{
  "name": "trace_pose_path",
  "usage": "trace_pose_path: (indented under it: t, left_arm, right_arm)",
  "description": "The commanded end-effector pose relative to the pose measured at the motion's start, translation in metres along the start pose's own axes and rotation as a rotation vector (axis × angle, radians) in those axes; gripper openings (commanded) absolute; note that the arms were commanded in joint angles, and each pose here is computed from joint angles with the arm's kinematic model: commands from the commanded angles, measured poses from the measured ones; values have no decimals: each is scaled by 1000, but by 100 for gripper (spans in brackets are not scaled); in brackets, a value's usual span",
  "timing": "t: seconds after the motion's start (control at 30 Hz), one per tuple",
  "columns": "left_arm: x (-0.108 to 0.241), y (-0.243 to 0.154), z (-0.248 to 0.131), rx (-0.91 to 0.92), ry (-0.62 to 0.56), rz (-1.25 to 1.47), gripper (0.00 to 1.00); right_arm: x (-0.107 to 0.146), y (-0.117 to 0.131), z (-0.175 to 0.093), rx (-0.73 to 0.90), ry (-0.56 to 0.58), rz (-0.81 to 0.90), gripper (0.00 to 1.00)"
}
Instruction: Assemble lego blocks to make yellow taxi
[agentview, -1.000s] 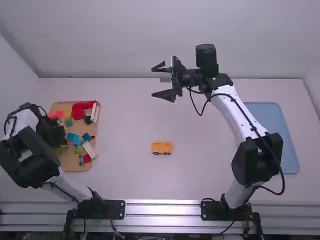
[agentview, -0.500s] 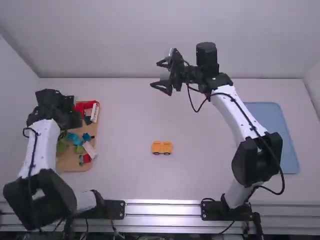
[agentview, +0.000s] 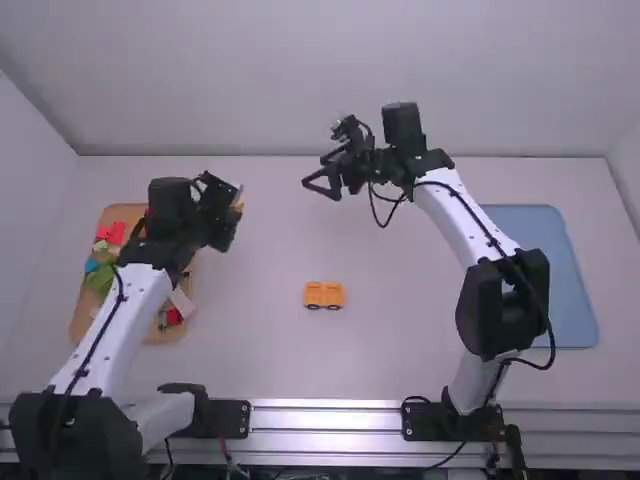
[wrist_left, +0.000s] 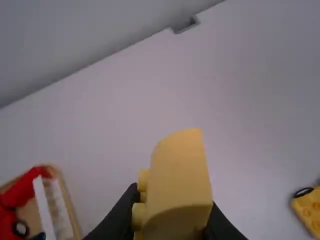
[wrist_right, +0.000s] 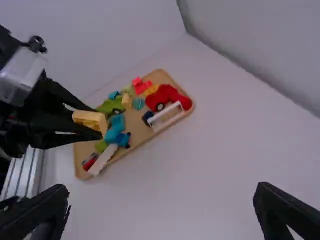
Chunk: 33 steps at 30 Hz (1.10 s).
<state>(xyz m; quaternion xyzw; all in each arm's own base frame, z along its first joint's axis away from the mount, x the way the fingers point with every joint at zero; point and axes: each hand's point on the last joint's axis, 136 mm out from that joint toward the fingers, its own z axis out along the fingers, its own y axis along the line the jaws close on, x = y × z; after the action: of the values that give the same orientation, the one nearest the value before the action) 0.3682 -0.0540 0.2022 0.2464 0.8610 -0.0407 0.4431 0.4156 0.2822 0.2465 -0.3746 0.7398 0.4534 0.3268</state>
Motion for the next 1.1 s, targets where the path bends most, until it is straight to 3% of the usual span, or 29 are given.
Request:
trace_pose_path:
  t: [0.0, 0.13, 0.33, 0.53, 0.83, 1.07]
  left_arm:
    - [-13, -19, 0, 43, -42, 104, 2]
    - [-27, -43, 3, 69, -78, 224, 2]
    - [-34, -58, 14, -34, -43, 308, 2]
    - [-28, -80, 35, -27, 1, 386, 2]
    - [-31, -82, 63, -28, -22, 278, 2]
    - [-51, -91, 64, 29, -117, 173, 2]
  right_arm:
    - [-7, -2, -10, 10, -6, 21, 99]
    - [6, -5, -16, 18, 28, 92, 99]
    - [24, -2, -18, 14, 89, 149, 99]
    - [45, 1, 1, 70, 174, 153, 92]
    - [52, 3, 10, 53, 178, 123, 84]
    - [49, -10, 16, 58, 100, 140, 83]
